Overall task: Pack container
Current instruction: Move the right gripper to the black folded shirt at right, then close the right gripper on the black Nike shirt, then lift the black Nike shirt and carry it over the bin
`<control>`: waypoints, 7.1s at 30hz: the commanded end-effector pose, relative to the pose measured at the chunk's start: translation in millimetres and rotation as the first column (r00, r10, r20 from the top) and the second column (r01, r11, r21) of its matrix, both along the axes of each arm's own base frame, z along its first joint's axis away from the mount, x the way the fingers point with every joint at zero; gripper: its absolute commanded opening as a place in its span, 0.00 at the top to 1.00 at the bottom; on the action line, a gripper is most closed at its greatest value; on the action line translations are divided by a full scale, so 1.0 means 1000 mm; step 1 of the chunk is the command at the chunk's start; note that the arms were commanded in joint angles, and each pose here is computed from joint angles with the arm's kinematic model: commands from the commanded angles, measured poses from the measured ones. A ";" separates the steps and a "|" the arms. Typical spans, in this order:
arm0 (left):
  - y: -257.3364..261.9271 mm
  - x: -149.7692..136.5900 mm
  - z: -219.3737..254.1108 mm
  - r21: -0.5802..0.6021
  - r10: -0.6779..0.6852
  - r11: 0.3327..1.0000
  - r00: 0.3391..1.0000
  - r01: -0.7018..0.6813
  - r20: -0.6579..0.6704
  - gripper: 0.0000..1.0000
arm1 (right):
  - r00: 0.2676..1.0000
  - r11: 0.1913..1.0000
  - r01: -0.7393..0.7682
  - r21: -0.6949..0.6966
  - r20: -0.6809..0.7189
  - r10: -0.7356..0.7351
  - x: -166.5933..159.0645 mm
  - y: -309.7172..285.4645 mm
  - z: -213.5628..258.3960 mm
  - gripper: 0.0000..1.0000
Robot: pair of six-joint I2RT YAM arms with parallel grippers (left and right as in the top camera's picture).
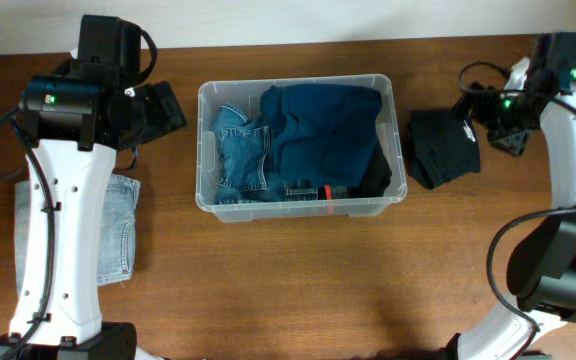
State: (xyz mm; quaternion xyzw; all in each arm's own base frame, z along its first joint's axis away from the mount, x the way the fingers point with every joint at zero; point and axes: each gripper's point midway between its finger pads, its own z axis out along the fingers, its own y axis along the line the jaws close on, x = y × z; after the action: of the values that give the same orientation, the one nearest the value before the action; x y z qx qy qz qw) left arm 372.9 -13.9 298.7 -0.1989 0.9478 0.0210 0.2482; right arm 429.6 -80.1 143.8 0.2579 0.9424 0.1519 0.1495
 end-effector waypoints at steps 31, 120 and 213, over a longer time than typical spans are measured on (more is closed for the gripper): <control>0.002 0.001 -0.002 0.006 -0.004 1.000 1.000 0.004 -0.007 0.01 | 0.982 0.972 0.091 0.216 0.141 -0.123 -0.006 -0.016 -0.131 0.01; 0.002 0.001 -0.002 0.006 -0.004 1.000 1.000 0.004 -0.007 0.01 | 0.953 0.930 -0.027 -0.366 -0.292 -0.088 -0.018 -0.063 -0.086 0.02; 0.002 0.001 -0.002 0.006 -0.004 1.000 1.000 0.004 -0.007 0.01 | 0.710 0.684 -0.660 -0.312 0.040 0.703 -0.012 0.399 0.003 0.95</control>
State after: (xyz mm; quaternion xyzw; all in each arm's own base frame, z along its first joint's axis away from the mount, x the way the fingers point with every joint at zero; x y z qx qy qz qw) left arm 373.0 -13.9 298.8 -0.1989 0.9478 0.0209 0.2484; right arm 416.1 314.4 159.2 -0.1596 0.9633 0.0974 0.1925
